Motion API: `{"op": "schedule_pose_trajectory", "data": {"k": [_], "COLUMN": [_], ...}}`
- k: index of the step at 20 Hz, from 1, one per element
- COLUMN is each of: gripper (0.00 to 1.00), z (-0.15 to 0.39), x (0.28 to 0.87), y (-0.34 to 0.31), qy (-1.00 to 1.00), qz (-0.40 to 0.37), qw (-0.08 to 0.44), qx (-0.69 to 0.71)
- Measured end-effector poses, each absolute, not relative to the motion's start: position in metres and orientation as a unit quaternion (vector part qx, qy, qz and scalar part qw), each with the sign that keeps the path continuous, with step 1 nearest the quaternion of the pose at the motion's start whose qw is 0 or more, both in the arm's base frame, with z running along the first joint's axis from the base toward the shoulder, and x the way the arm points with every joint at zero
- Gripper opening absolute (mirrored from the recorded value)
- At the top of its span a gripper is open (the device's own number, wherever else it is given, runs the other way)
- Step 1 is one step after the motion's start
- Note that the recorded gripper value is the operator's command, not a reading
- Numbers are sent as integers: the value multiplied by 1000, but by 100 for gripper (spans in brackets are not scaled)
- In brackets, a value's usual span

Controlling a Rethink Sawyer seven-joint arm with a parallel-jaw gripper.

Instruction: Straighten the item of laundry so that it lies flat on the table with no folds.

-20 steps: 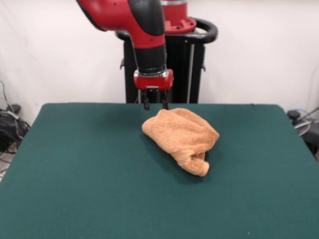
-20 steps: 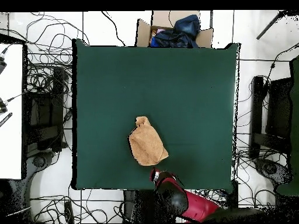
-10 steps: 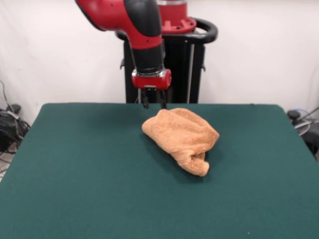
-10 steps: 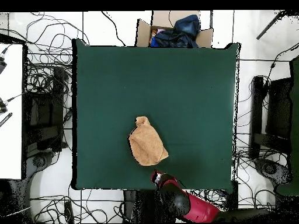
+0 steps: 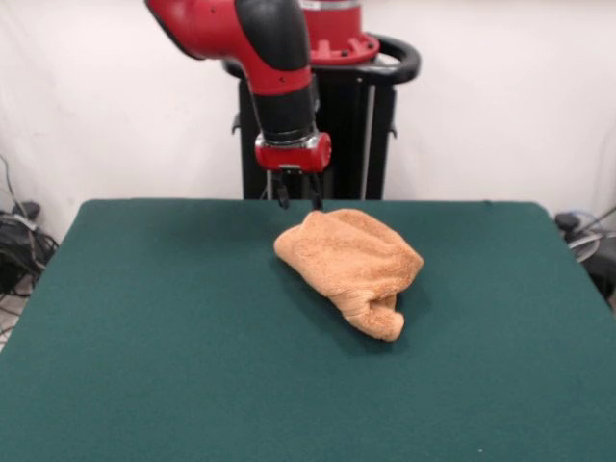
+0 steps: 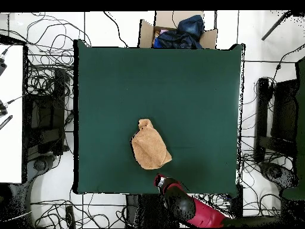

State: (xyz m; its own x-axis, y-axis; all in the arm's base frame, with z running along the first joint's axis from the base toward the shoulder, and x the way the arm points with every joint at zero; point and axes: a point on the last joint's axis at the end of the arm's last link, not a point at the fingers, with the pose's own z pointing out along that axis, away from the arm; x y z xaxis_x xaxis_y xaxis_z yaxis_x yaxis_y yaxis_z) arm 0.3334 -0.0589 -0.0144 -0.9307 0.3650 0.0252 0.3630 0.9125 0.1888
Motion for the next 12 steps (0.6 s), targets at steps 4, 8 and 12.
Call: {"op": "schedule_pose_trajectory", "data": {"k": [4,8,12], "gripper": [100,100,100], "z": [-11,-9,-5], "x": [324,319,314], "y": [-57,-54,-46], "qy": [975,973,970], "qz": [108,120,136], "qw": [-15,-31,-45], "qx": [194,197,196]}}
